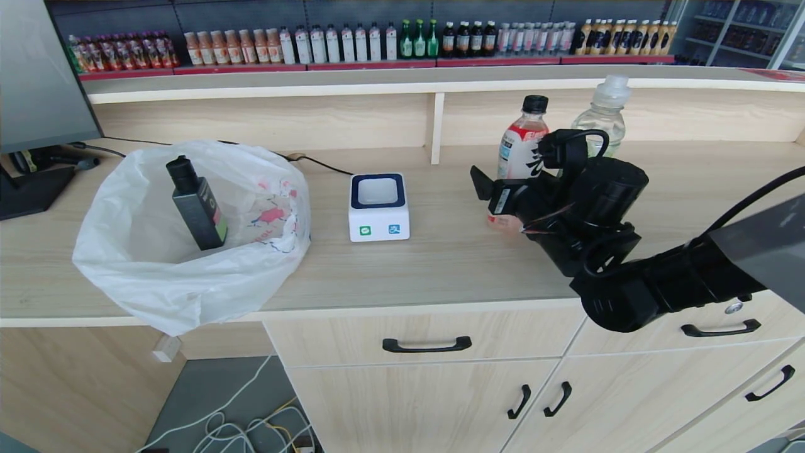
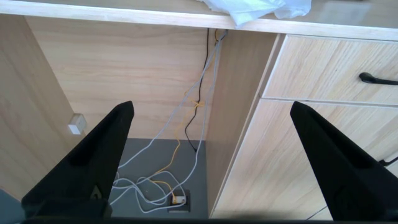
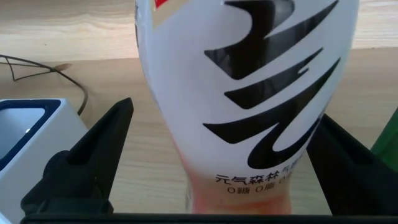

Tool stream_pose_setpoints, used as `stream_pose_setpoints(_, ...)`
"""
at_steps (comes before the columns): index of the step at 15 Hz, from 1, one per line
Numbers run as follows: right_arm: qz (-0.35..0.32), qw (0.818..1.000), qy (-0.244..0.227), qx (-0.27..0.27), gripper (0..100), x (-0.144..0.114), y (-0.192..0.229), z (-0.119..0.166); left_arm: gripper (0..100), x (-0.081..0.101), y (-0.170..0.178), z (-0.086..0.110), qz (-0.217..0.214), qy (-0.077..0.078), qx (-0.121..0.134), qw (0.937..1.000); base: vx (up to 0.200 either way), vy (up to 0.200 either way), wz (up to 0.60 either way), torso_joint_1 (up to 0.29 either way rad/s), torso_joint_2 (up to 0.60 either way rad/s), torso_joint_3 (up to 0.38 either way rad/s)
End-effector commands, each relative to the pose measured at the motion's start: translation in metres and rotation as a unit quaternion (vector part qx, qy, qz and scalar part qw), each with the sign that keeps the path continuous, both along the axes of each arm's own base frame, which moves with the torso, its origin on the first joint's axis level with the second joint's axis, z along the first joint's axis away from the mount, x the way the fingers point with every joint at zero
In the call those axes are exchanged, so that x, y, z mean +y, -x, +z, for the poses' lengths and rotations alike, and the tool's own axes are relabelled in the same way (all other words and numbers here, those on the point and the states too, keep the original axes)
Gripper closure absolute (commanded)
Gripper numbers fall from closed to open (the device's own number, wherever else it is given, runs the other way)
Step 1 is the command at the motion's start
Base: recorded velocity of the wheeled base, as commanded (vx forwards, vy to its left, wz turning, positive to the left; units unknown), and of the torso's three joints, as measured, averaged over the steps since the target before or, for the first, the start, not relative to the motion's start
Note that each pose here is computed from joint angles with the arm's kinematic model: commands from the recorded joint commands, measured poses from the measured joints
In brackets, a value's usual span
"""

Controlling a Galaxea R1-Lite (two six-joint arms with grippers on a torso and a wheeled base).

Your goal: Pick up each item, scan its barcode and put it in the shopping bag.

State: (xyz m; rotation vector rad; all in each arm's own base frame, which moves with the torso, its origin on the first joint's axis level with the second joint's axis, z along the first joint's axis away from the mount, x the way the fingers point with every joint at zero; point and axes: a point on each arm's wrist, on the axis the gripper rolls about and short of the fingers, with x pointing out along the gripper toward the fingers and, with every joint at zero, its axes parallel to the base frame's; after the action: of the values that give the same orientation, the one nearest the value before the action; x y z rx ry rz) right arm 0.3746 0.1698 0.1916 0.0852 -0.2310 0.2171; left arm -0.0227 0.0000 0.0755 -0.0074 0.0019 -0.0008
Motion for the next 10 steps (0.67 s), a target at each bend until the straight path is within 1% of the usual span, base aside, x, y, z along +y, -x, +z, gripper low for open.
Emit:
stream_pose_setpoints(1, -0.001, 1.000, -0.001, -0.003, 0, -0.0001, -0.0004, 0.0015, 0, 0.0000, 0.0000, 0.0000, 0.000, 0.000, 0.000, 1.0000, 0.000, 0.000, 0.00, 0.000, 0.00, 0.000)
stream_pose_setpoints(2, -0.001, 1.000, -0.001, -0.003, 0, -0.0001, -0.0004, 0.0015, 0, 0.0000, 0.0000, 0.0000, 0.000, 0.000, 0.000, 1.0000, 0.000, 0.000, 0.00, 0.000, 0.00, 0.000)
stream_pose_setpoints(3, -0.001, 1.000, -0.001, -0.002, 100, 0.0001, -0.0006, 0.0009, 0, 0.0000, 0.0000, 0.0000, 0.000, 0.000, 0.000, 1.0000, 0.000, 0.000, 0.00, 0.000, 0.00, 0.000)
stream_pose_setpoints(10, -0.001, 1.000, -0.003, -0.011, 100, -0.0016, 0.0030, 0.0087, 0, 0.0000, 0.0000, 0.0000, 0.000, 0.000, 0.000, 1.0000, 0.000, 0.000, 0.00, 0.000, 0.00, 0.000)
